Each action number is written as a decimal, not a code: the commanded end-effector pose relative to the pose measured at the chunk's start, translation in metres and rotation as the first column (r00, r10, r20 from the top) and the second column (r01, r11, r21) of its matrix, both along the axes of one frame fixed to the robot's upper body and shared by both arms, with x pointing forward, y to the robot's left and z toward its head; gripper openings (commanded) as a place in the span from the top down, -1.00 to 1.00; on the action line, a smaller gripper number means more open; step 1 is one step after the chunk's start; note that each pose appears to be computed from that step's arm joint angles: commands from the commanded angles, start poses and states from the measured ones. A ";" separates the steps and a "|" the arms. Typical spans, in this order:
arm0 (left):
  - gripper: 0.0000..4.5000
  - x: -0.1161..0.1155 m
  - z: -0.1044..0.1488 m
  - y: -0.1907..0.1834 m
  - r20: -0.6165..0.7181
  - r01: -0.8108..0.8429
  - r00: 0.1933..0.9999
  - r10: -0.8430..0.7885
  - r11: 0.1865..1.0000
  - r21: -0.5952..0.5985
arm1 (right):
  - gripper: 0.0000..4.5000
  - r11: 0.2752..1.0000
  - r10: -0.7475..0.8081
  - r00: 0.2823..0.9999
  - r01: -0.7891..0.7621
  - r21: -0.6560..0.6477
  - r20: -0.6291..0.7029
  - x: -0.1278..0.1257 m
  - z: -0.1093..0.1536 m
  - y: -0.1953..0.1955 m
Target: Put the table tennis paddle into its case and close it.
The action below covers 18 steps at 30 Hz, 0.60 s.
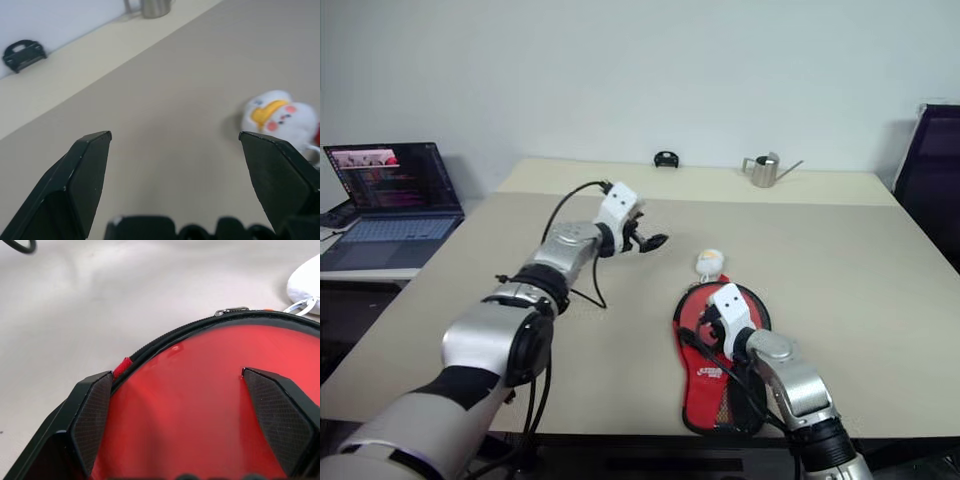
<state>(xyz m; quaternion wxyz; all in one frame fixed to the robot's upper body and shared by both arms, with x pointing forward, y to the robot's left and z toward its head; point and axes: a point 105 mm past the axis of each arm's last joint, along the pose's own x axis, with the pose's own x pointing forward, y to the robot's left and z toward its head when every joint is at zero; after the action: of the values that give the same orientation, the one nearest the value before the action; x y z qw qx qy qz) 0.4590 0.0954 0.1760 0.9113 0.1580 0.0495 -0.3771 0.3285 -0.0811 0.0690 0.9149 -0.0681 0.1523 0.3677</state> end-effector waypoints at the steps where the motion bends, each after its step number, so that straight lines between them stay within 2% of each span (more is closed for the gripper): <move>1: -0.98 -0.010 0.016 0.000 0.057 0.123 0.991 -0.119 0.990 -0.069 | -1.00 0.998 -0.055 0.982 0.047 -0.050 -0.179 -0.011 -0.039 -0.026; 3: -0.98 -0.019 0.012 -0.003 0.058 0.201 0.979 -0.196 0.975 -0.090 | -1.00 0.999 -0.040 0.985 0.033 -0.043 -0.169 -0.010 -0.033 -0.031; 6: -0.98 -0.050 0.003 -0.003 0.064 0.384 0.923 -0.379 0.915 -0.123 | -1.00 1.000 0.003 0.992 -0.003 -0.005 -0.129 -0.008 -0.013 -0.033; 13: -0.98 -0.090 -0.005 -0.015 0.071 0.470 0.882 -0.465 0.877 -0.100 | -1.00 0.993 0.088 0.994 -0.082 0.090 -0.063 -0.013 0.030 -0.037; 18: -0.98 -0.104 -0.006 -0.027 0.070 0.509 0.860 -0.505 0.858 -0.071 | -1.00 0.987 0.121 0.990 -0.113 0.115 -0.065 -0.029 0.052 -0.051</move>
<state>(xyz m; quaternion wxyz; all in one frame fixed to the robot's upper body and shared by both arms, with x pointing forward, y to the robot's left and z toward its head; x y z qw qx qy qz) 0.3598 0.0734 0.1565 0.7940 0.1258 -0.0083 -0.5947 0.3045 -0.1289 0.1018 0.8879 -0.0137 0.1858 0.4207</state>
